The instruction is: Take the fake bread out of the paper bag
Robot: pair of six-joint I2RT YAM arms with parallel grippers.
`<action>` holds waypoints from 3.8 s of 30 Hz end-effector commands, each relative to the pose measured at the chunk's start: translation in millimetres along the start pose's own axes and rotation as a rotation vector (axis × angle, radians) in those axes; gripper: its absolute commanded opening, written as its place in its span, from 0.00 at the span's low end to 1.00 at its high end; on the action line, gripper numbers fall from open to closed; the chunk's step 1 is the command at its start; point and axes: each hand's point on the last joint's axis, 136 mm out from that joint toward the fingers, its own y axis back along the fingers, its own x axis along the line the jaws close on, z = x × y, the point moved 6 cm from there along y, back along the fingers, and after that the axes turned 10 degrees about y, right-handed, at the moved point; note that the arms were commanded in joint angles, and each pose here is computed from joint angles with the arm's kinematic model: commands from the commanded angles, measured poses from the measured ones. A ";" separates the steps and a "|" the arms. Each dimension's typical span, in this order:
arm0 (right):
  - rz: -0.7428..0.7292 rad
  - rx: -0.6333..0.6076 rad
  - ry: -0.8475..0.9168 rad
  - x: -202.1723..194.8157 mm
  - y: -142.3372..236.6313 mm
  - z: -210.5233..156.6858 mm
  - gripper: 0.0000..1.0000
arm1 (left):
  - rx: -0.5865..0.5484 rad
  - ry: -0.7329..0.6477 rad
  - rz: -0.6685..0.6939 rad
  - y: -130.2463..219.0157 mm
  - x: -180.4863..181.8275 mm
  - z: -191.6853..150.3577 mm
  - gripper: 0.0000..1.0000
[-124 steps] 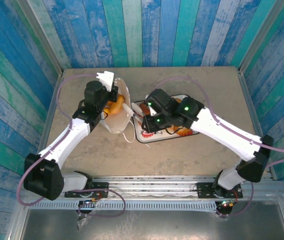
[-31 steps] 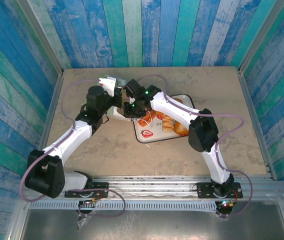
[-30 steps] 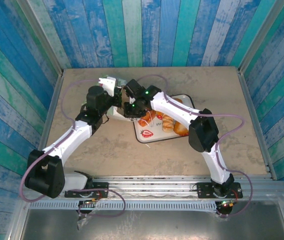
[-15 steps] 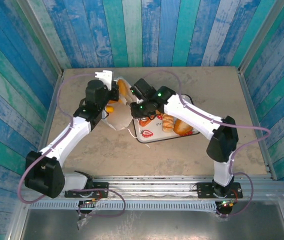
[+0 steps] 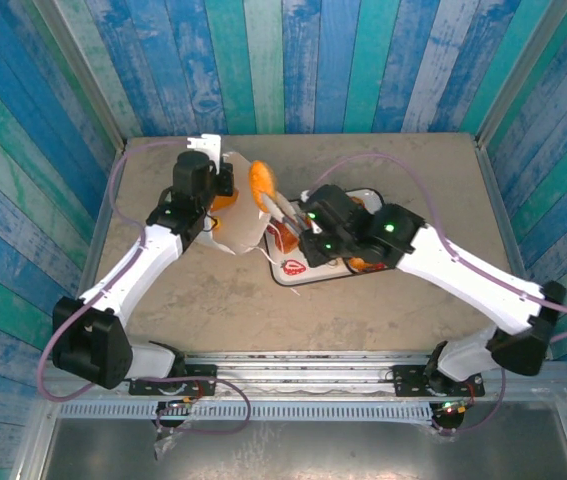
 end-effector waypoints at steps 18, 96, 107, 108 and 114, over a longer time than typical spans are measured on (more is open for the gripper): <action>-0.328 0.308 0.056 -31.1 -21.6 -70.4 0.13 | -0.035 0.030 0.024 5.7 12.9 11.5 0.00; -0.235 0.418 0.119 22.6 -26.3 -59.7 0.42 | -0.044 0.042 -0.002 7.1 13.8 6.6 0.00; -0.268 0.364 -0.055 -28.9 -42.5 -59.1 0.39 | -0.044 0.040 -0.010 8.5 13.0 6.8 0.00; -0.271 0.363 -0.055 -31.1 -43.3 -59.1 0.39 | -0.046 0.040 -0.009 9.3 13.1 7.7 0.00; -0.226 0.361 -0.031 -27.7 -48.7 -56.2 0.39 | -0.044 0.042 -0.010 9.2 13.1 7.1 0.00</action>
